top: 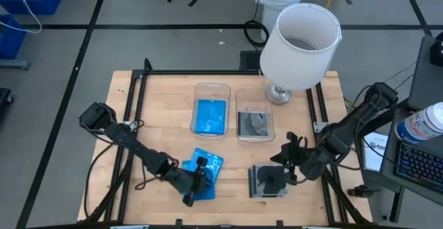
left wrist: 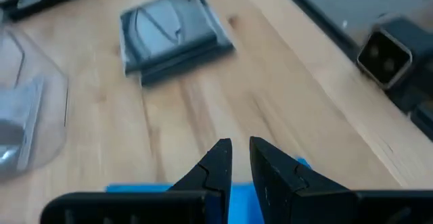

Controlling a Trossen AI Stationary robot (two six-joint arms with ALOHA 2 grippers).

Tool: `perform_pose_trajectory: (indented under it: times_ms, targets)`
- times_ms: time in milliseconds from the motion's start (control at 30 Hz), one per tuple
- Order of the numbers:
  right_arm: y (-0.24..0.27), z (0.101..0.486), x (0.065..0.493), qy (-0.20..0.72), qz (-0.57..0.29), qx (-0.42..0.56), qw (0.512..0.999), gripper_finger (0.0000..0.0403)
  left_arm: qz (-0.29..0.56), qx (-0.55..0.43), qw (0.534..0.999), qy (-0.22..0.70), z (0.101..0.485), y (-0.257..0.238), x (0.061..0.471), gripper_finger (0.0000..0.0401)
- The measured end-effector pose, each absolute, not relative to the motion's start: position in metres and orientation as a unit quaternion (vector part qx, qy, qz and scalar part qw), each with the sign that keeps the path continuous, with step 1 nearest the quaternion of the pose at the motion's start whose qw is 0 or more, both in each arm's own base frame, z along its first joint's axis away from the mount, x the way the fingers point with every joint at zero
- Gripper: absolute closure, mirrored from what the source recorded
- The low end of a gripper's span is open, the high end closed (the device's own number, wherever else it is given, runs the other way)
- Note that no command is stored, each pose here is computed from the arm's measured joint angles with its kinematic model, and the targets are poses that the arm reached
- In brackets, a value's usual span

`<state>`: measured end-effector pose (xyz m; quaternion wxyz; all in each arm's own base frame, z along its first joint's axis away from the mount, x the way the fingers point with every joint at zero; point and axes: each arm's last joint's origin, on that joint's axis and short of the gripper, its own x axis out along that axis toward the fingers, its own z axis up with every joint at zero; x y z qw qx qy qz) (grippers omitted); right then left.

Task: Pick & place jewel cases by type
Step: Put the black cd case into the right transparent bin

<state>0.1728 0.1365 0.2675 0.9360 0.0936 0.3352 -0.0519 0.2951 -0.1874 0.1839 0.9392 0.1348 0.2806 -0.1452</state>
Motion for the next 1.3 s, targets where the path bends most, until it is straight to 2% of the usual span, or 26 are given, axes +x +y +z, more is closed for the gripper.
perform_pose_trajectory:
  times_ms: [233,533,667,767,933,1100,1300]
  targets:
    - [0.169,0.245,0.159,0.362,-0.065,0.12,0.922,0.0403,-0.154,0.122,0.952,0.233,0.193,-0.181,0.306,0.0339]
    - [0.185,0.226,0.115,0.339,-0.108,0.081,0.931,0.0403,-0.109,0.13,0.968,0.187,0.208,-0.189,0.314,0.0339]
    - [0.182,0.217,0.1,0.32,-0.099,0.084,0.938,0.0403,-0.129,0.16,0.958,0.2,0.202,-0.202,0.331,0.0339]
    - [0.172,0.212,0.1,0.318,-0.14,0.142,0.927,0.0403,-0.141,0.168,0.95,0.223,0.196,-0.213,0.352,0.0339]
    - [0.161,0.195,0.099,0.319,-0.184,0.17,0.914,0.0403,-0.177,0.179,0.938,0.238,0.19,-0.224,0.392,0.0339]
    - [0.156,0.182,0.093,0.358,-0.19,0.182,0.896,0.0403,-0.233,0.203,0.932,0.19,0.197,-0.235,0.425,0.0339]
    - [0.156,0.176,0.091,0.414,-0.19,0.194,0.869,0.0403,-0.23,0.182,0.938,0.186,0.2,-0.224,0.445,0.0339]
